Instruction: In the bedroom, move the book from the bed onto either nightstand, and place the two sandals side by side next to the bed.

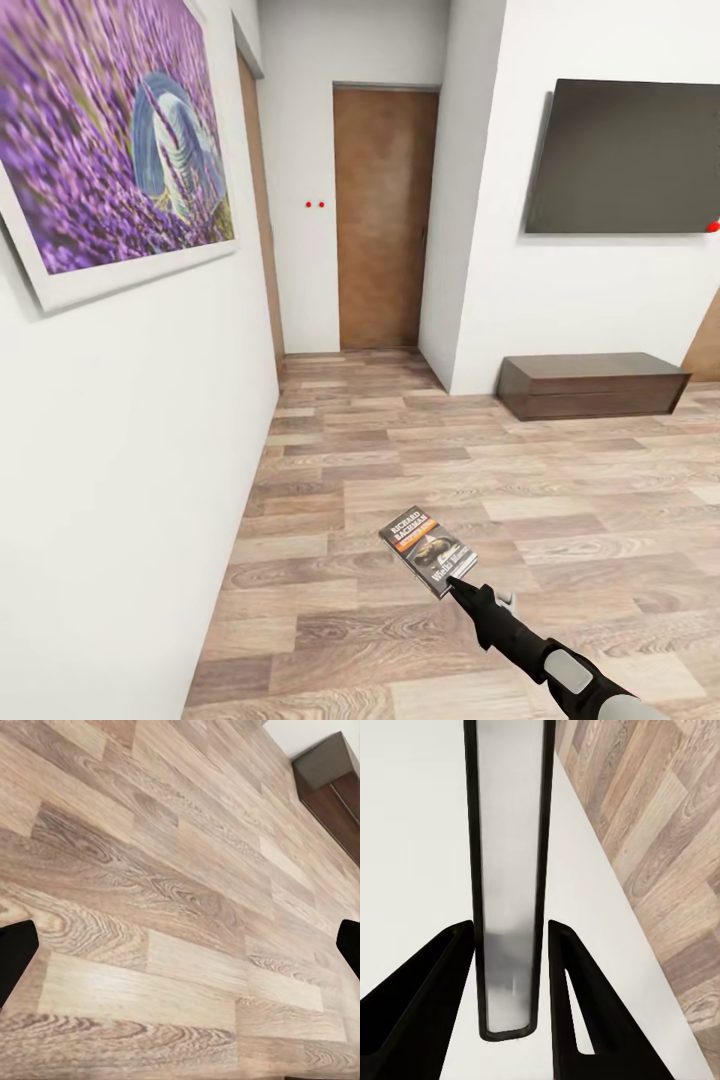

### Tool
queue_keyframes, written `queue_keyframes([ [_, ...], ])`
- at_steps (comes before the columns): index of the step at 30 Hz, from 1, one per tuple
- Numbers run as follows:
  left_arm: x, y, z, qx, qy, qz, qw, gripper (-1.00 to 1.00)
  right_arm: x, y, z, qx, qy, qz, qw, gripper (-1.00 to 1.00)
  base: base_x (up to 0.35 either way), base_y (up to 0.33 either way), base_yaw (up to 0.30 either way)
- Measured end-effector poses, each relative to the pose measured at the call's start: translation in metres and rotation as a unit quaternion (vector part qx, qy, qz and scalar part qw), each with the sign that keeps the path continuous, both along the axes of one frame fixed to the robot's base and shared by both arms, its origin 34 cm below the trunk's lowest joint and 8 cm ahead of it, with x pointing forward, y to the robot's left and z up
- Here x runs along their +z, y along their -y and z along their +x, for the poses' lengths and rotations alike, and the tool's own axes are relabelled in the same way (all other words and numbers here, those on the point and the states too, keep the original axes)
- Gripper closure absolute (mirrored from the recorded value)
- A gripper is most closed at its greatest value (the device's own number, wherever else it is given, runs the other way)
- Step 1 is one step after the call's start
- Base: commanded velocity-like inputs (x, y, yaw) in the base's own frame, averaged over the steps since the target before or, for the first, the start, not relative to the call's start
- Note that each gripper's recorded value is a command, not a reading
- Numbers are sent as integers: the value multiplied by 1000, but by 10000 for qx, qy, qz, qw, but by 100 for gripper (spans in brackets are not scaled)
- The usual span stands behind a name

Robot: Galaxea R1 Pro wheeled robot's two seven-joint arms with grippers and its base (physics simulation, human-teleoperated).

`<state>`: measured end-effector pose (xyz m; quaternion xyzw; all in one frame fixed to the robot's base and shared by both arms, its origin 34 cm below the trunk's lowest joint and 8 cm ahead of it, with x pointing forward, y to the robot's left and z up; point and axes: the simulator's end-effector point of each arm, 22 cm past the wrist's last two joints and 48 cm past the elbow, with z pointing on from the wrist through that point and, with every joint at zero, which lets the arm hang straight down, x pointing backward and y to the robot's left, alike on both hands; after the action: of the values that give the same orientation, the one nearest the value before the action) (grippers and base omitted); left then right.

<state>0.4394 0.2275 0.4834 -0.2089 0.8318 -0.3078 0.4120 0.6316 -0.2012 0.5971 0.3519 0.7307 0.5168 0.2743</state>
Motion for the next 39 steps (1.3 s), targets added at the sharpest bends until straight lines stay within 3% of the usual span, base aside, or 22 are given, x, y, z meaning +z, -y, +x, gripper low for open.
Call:
queue_keyframes([
  [10, 0, -1, 0, 0, 0, 5, 10000, -100, 0, 0, 0, 3, 0, -1, 10000, 100, 129, 0, -36],
  [39, 0, -1, 0, 5, -7, 9, 10000, -100, -1, 0, -1, 22, -2, -23, 10000, 100, 130, 0, -151],
])
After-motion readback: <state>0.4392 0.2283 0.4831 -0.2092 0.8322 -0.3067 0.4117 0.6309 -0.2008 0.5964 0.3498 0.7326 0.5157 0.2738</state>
